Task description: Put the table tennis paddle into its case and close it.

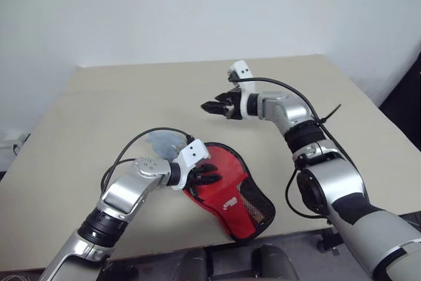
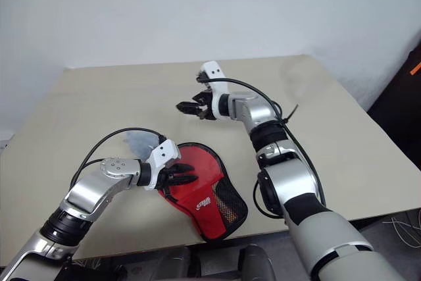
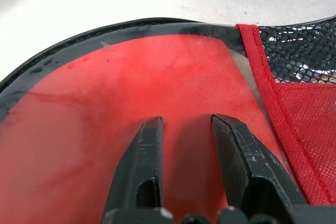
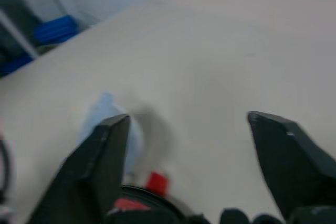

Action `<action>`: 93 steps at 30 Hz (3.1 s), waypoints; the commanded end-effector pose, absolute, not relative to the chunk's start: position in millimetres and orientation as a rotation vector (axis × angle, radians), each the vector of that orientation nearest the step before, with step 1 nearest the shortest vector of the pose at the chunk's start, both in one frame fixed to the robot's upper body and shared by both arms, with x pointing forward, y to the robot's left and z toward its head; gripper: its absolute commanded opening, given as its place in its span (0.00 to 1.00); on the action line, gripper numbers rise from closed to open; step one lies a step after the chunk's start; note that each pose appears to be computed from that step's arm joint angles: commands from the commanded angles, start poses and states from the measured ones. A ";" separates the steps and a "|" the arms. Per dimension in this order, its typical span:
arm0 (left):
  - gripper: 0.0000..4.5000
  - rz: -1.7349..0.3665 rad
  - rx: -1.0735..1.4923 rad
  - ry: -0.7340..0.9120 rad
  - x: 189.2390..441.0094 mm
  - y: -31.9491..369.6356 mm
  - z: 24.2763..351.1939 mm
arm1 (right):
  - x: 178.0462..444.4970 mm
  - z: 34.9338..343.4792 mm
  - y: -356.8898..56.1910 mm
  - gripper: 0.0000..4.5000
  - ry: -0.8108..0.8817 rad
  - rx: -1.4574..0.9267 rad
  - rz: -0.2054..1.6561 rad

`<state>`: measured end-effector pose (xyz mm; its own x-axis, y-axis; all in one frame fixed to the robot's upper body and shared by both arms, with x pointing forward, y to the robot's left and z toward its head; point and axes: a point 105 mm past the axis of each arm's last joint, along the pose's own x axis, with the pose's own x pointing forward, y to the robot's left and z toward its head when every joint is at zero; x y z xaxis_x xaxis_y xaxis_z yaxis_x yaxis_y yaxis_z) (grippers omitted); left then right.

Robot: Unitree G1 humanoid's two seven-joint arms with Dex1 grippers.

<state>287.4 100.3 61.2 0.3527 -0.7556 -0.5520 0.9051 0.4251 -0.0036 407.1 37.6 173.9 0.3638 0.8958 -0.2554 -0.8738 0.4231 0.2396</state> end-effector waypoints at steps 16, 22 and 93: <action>0.32 -1.064 0.308 0.679 273.2 107.6 26.2 | 377.8 144.3 106.9 0.99 0.563 -0.039 1.141; 0.32 -1.064 0.298 0.681 271.8 106.0 26.2 | 375.7 141.0 110.2 0.99 0.597 -0.009 1.112; 0.32 -1.143 0.454 0.634 311.0 180.8 87.0 | 273.5 74.3 -79.4 0.99 1.037 0.045 1.522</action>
<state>304.7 182.2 79.9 0.2548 -0.6971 -0.6702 0.9304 0.3657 -0.0266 278.7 -83.7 73.4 -0.2444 0.8199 -0.5178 -0.7685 0.1618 0.6190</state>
